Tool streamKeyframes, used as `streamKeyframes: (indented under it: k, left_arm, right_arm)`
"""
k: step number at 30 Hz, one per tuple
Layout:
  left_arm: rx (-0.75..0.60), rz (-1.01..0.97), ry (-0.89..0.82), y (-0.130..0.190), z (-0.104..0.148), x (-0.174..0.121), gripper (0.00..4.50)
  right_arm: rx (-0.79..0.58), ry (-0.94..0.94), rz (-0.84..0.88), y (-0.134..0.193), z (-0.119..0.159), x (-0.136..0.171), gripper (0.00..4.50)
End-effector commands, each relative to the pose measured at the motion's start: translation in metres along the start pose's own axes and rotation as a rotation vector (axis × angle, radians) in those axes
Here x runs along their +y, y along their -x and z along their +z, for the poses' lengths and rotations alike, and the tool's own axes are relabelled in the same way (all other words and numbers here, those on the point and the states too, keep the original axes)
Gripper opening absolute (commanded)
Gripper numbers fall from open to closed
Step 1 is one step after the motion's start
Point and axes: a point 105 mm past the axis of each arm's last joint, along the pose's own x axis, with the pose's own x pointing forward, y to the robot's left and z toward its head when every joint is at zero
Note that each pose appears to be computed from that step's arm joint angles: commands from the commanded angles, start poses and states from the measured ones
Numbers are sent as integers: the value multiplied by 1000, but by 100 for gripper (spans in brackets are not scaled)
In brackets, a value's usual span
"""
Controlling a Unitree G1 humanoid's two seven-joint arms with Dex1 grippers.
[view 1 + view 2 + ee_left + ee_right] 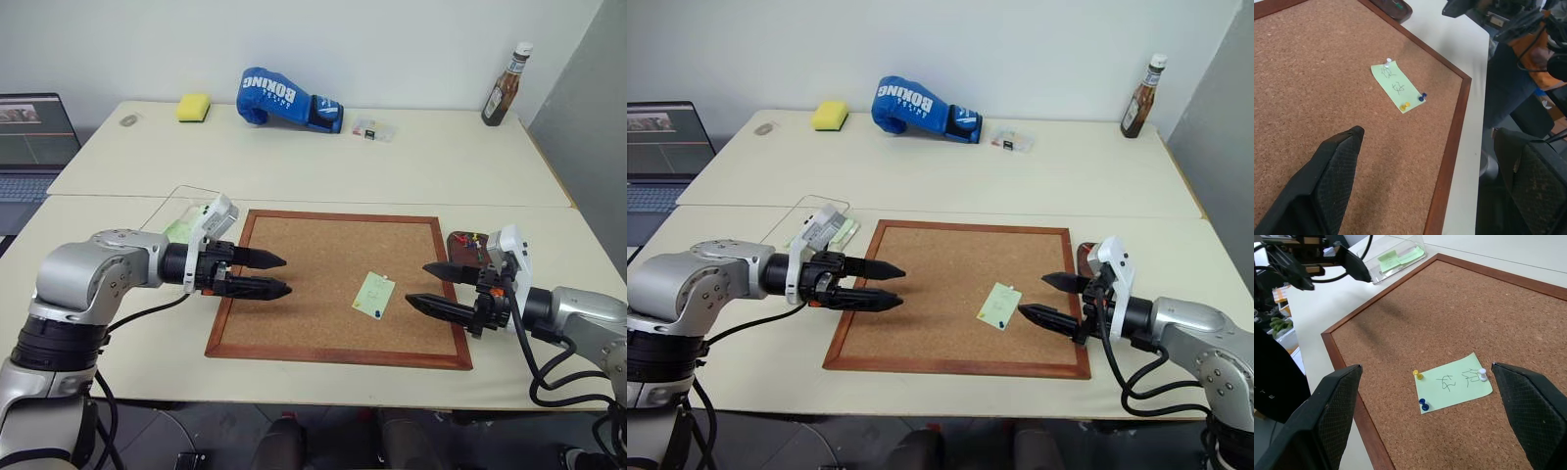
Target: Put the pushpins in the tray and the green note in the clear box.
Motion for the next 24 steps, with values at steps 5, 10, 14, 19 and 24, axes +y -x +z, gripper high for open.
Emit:
streamKeyframes:
  k: [5, 10, 14, 19, 24]
  left_arm:
    - [9, 2, -49, 2, 7, -2, 448]
    - [11, 15, -48, 4, 5, 0, 448]
    - [5, 18, -48, 4, 6, 0, 448]
    - [4, 20, -48, 4, 6, 0, 448]
    - [-1, 21, -40, 4, 5, 1, 448]
  right_arm:
    - [10, 40, 11, 4, -1, 7, 448]
    - [11, 38, -3, 7, -2, 4, 448]
    - [12, 42, -13, 7, -3, 3, 448]
    - [12, 47, -16, 8, -4, 2, 448]
    - [14, 70, -29, 6, -5, 1, 448]
